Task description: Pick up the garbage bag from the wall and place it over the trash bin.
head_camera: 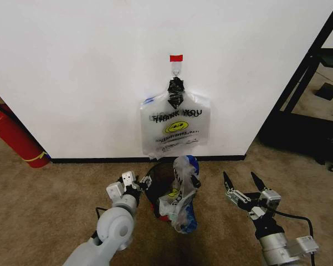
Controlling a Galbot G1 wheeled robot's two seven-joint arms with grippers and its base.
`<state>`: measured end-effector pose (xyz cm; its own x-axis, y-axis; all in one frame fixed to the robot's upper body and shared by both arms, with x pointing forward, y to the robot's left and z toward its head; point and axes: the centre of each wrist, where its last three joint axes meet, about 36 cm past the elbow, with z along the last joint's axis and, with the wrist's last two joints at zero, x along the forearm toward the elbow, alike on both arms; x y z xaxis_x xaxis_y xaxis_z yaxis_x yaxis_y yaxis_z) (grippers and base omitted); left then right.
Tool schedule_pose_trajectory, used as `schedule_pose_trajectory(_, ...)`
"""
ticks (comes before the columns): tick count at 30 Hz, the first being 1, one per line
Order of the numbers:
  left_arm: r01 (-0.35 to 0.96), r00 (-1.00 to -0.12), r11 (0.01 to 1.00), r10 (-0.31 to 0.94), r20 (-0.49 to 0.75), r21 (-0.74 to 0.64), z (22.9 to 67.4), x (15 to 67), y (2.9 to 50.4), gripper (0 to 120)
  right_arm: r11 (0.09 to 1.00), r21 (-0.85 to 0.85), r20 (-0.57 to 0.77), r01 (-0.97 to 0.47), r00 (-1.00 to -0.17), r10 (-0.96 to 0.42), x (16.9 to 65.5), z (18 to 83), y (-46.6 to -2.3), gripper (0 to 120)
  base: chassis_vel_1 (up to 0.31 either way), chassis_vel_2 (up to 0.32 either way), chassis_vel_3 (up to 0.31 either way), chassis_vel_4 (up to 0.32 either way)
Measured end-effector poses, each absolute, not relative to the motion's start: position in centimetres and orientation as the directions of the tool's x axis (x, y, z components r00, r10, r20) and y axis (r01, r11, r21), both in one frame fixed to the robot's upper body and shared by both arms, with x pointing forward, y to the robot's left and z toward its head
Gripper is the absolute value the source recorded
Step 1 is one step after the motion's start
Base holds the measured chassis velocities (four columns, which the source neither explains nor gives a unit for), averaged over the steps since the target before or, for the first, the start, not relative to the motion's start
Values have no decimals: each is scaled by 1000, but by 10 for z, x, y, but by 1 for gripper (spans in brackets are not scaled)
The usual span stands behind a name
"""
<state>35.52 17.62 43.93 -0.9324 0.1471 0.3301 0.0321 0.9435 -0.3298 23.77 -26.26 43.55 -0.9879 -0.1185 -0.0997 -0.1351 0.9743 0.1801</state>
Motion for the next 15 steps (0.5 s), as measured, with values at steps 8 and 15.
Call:
schedule_pose_trajectory(8, 245, -956, 959, 263, 126, -143, 463, 327, 169, 100, 972, 58, 6, 226, -974, 226, 268, 449, -293, 100, 0, 0, 0, 0)
schedule_pose_trajectory(15, 452, -891, 887, 445, 87, 94, 452, 308, 154, 100, 932, -14, 102, 363, -926, 362, 270, 450, -304, 100, 0, 0, 0, 0)
